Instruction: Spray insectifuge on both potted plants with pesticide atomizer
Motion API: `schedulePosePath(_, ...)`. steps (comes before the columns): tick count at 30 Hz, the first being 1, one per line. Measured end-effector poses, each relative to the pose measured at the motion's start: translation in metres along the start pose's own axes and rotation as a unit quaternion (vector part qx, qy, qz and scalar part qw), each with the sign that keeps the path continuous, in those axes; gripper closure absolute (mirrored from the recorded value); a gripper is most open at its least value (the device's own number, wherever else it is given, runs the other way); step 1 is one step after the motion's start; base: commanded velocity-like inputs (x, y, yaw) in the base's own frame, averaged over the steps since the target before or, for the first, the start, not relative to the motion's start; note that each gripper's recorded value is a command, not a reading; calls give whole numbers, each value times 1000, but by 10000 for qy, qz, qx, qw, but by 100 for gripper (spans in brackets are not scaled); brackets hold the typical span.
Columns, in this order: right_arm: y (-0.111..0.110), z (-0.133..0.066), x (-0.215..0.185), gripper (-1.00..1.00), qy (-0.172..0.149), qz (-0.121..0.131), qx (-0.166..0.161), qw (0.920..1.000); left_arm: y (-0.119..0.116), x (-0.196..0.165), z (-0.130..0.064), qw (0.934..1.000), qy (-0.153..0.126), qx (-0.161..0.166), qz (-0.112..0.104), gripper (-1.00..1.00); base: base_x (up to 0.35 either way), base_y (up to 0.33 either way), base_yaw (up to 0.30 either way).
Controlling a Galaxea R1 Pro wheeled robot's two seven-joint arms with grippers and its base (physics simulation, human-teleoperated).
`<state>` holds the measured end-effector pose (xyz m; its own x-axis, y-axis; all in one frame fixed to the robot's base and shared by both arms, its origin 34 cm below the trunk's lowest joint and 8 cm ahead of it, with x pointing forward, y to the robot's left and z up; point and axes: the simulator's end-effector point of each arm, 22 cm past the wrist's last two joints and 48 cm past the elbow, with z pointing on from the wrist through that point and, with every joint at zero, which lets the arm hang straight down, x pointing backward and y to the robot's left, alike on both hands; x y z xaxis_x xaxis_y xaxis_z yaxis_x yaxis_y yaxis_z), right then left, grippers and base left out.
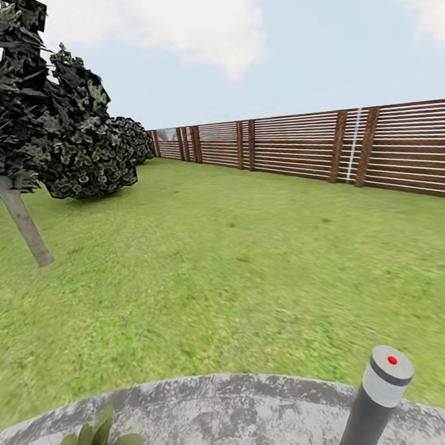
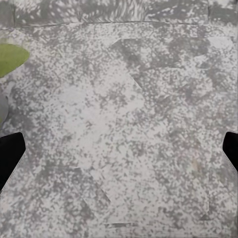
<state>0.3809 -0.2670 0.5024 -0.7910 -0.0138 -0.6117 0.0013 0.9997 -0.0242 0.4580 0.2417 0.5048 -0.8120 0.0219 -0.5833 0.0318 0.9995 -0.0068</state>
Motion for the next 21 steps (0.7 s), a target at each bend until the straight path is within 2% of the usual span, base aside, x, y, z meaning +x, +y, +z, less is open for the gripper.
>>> schedulePosePath(9, 0, 0, 0, -100, 1, 1, 0, 10000, 0, 0, 0, 10000, 3, 0, -1, -100, 334, 6, 0)
schedulePosePath(21, 0, 0, 0, -100, -2, 8, 3, 10000, 0, 0, 0, 10000, 0, -1, -4, -100, 330, 73, 0)
